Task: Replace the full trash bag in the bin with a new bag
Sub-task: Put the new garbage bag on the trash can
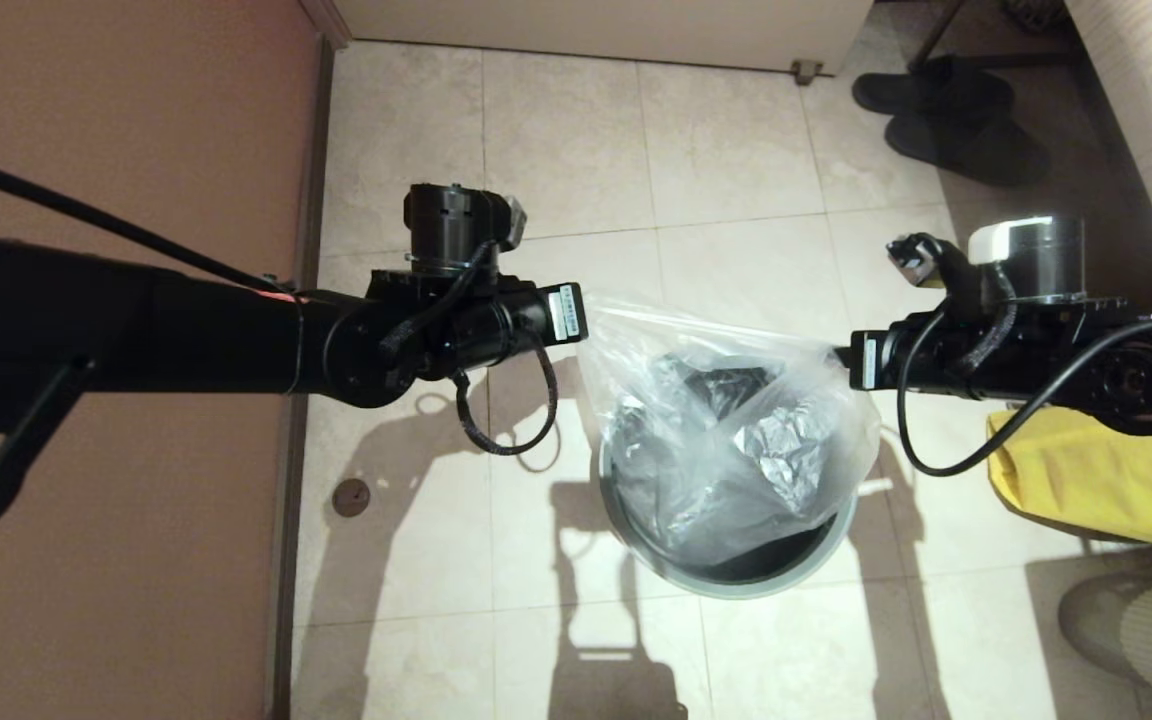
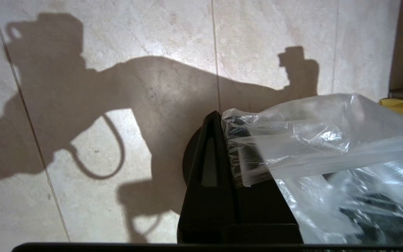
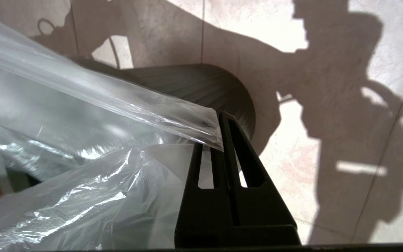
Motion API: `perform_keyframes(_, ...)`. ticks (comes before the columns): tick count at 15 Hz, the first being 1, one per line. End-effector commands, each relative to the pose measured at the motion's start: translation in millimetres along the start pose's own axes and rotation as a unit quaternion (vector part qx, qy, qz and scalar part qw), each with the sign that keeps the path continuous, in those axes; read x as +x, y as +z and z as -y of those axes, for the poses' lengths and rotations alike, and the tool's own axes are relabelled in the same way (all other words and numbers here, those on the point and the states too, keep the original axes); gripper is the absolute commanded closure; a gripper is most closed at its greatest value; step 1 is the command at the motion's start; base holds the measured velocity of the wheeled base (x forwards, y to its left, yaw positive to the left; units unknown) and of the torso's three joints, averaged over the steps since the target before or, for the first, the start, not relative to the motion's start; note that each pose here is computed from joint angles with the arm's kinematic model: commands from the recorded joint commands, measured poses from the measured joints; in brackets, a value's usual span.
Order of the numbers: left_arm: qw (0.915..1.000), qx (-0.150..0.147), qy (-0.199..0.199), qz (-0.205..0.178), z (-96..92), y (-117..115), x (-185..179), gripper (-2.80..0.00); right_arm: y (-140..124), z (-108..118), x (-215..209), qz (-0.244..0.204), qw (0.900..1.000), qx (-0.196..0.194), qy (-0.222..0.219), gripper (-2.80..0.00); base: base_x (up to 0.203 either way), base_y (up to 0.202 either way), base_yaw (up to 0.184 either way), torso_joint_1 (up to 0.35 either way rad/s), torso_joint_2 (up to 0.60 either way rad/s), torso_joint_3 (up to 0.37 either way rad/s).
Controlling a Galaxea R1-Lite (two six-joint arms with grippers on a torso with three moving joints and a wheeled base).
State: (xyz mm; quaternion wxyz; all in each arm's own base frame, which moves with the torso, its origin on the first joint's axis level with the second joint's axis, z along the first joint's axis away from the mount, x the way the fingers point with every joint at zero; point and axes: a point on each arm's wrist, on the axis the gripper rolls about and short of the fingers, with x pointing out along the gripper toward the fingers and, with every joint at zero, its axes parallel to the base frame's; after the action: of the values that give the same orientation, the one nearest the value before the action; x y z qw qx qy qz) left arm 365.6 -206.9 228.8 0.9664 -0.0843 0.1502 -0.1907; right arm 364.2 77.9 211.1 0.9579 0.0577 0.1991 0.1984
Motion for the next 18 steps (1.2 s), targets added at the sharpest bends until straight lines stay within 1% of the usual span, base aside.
perform_keyframes(1, 0.9999, 0.001, 0.008, -0.011, -3.9, -10.3, 27.3, 0.00, -0.8, 9.5, 16.4, -0.004, 1.000, 0.005, -0.005, 0.00, 0.000, 0.000, 0.000, 0.000, 0.00, 0.000)
perform_keyframes(5, 0.9999, 0.007, 0.011, 0.001, -3.9, 2.2, 57.4, 0.00, 5.9, 17.0, 28.1, 0.006, 1.000, 0.005, -0.009, 0.00, 0.000, 0.000, 0.000, 0.000, 0.00, 0.000)
perform_keyframes(6, 0.9999, 0.009, 0.012, -0.005, -3.8, 1.1, 65.4, 0.00, 5.4, 18.2, 32.4, 0.005, 1.000, 0.006, -0.010, 0.00, 0.000, 0.000, 0.000, 0.000, 0.00, 0.000)
perform_keyframes(8, 0.9988, 0.036, 0.009, -0.034, -5.8, -14.5, 79.1, 0.00, 7.7, 21.6, 36.4, 0.005, 1.000, 0.007, -0.013, 0.00, 0.000, 0.000, 0.000, 0.000, 0.00, 0.000)
perform_keyframes(10, 0.9982, 0.036, 0.011, -0.048, -7.6, -23.1, 82.9, 0.00, 9.5, 25.9, 36.6, -0.002, 1.000, 0.012, -0.018, 0.00, 0.000, 0.000, 0.000, 0.000, 0.00, 0.000)
perform_keyframes(13, 0.9974, 0.035, 0.014, -0.061, -7.6, -28.1, 79.4, 0.00, 7.9, 31.3, 34.1, -0.014, 0.999, 0.015, -0.028, 0.00, 0.000, 0.000, 0.000, 0.000, 0.00, 0.000)
perform_keyframes(14, 0.9970, 0.037, 0.014, -0.067, -7.6, -29.0, 75.7, -2.80, 8.4, 32.3, 31.9, -0.016, 0.999, 0.015, -0.030, 0.00, 0.000, 0.000, 0.000, 0.000, 0.00, 0.000)
perform_keyframes(15, 0.9968, 0.038, 0.013, -0.070, -6.1, -29.0, 71.0, -2.80, 10.4, 30.9, 27.8, -0.017, 0.999, 0.015, -0.030, 0.00, 0.000, 0.000, 0.000, 0.000, 0.00, 0.000)
perform_keyframes(16, 0.9963, 0.039, 0.012, -0.076, -5.3, -30.6, 66.5, -2.80, 11.5, 30.1, 25.3, -0.019, 0.999, 0.015, -0.031, -2.80, 0.000, 0.000, 0.000, 0.000, 0.00, 0.000)
perform_keyframes(18, 0.9956, 0.040, 0.004, -0.084, 0.0, -30.1, 52.3, -2.80, 18.5, 26.2, 14.4, -0.015, 0.999, 0.015, -0.030, -2.80, 0.000, 0.000, 0.000, 0.000, 0.00, 0.000)
